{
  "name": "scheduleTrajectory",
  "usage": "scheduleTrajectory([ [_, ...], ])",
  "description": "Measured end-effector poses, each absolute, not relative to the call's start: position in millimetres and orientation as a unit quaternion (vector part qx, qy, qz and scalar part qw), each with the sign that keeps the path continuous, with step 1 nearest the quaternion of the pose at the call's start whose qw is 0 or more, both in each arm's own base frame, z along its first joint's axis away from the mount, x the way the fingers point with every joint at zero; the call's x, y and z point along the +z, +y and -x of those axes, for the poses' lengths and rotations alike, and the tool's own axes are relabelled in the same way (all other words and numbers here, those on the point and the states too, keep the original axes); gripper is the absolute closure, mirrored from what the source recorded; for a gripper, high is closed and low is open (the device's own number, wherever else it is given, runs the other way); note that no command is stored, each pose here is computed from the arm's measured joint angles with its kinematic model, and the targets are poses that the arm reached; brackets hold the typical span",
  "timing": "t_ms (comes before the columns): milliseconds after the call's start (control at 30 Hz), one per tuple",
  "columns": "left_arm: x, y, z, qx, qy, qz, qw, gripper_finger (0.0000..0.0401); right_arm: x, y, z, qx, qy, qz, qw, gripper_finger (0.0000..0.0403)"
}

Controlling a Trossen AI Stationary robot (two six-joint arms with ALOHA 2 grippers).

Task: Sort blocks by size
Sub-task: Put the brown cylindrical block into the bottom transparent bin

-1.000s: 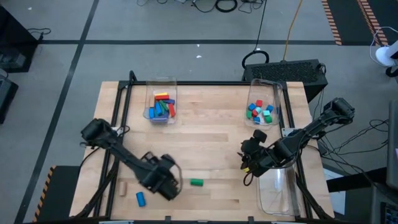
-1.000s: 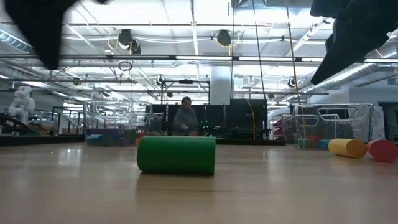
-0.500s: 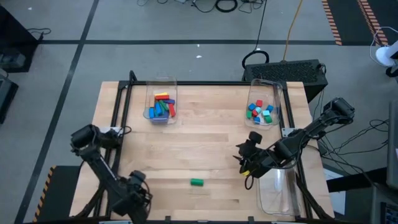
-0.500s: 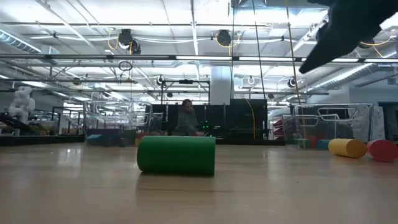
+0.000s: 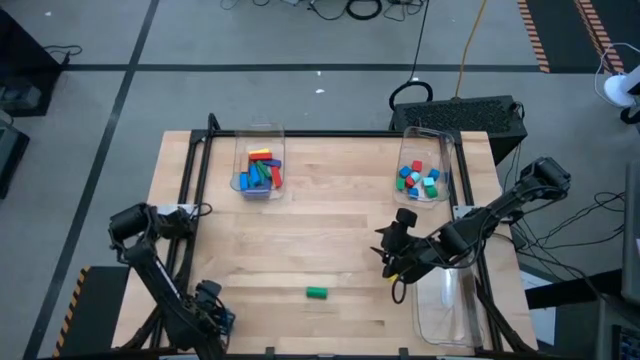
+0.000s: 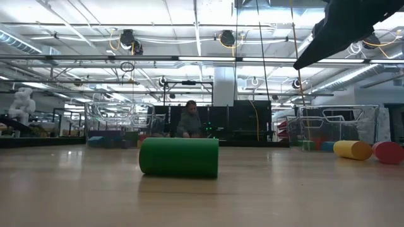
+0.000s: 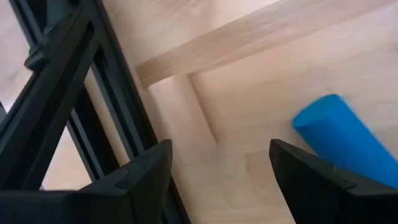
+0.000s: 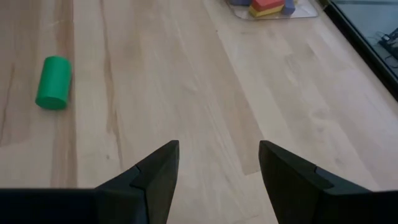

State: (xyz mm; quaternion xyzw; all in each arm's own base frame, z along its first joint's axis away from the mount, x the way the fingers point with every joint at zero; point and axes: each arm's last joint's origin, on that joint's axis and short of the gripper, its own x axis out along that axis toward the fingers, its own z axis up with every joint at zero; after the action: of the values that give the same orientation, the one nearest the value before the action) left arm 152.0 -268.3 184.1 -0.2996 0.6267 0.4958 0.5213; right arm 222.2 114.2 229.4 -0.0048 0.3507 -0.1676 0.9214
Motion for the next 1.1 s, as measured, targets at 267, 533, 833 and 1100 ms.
scheduleTrajectory([
  [267, 163, -265, -142, 0.496, 0.624, 0.302, 0.522, 0.0132, 231, 106, -228, -0.170, 0.347, 0.016, 0.922, 0.0197],
  [533, 156, -261, -136, 0.501, 0.623, 0.283, 0.530, 0.0132, 232, 104, -230, -0.172, 0.345, 0.019, 0.923, 0.0197],
  [833, 172, -247, -146, 0.511, 0.672, 0.262, 0.468, 0.0132, 232, 104, -231, -0.171, 0.340, 0.012, 0.925, 0.0197],
  [1100, 175, -247, -145, 0.528, 0.683, 0.259, 0.433, 0.0132, 232, 107, -231, -0.151, 0.347, -0.002, 0.925, 0.0197],
])
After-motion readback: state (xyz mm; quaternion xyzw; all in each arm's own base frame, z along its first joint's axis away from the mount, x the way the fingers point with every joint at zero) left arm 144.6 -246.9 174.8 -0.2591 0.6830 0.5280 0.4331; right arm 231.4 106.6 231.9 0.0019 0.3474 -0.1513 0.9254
